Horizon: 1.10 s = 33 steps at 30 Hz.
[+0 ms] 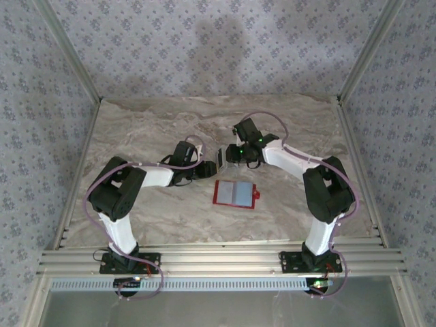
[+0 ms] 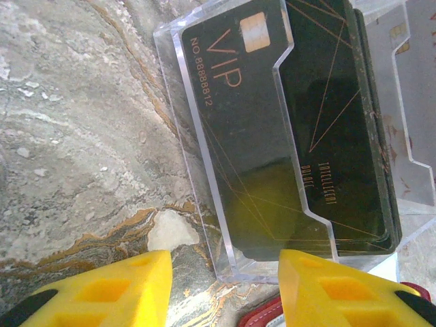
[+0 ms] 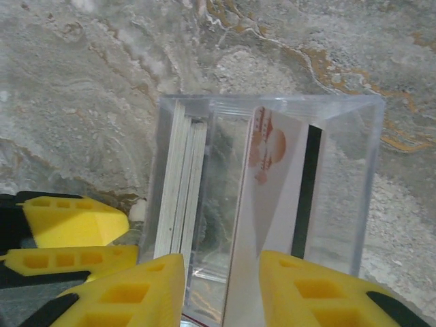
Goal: Put the credit cards into the card holder
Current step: Pick up the credit card from the storage box.
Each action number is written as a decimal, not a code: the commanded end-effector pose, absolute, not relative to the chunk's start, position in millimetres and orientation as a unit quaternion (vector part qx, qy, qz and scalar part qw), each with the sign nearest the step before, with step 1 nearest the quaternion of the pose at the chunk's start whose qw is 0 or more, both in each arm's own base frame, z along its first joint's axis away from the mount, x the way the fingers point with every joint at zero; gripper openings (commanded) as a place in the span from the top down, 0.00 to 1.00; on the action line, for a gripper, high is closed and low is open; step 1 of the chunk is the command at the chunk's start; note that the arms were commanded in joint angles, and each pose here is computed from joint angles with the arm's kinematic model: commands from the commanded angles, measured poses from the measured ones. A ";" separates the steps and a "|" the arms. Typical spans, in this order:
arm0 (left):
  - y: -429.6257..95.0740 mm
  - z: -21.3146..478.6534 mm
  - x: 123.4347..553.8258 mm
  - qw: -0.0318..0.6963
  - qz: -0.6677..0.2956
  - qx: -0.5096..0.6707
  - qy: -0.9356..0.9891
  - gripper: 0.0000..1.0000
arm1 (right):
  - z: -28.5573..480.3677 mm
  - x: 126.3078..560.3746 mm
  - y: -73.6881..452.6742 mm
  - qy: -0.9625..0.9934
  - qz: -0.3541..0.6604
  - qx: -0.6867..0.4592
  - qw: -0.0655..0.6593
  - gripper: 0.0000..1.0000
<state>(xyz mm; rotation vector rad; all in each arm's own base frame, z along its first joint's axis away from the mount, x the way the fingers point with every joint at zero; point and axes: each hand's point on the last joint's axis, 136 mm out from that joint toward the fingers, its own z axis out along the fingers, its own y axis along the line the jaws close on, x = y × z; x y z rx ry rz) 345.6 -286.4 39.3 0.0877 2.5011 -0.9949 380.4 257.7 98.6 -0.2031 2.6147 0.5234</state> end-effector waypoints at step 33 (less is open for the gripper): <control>-287.8 62.9 353.2 0.245 -0.370 0.043 0.895 0.56 | 110.7 384.4 254.2 0.946 0.211 -0.063 0.238 0.95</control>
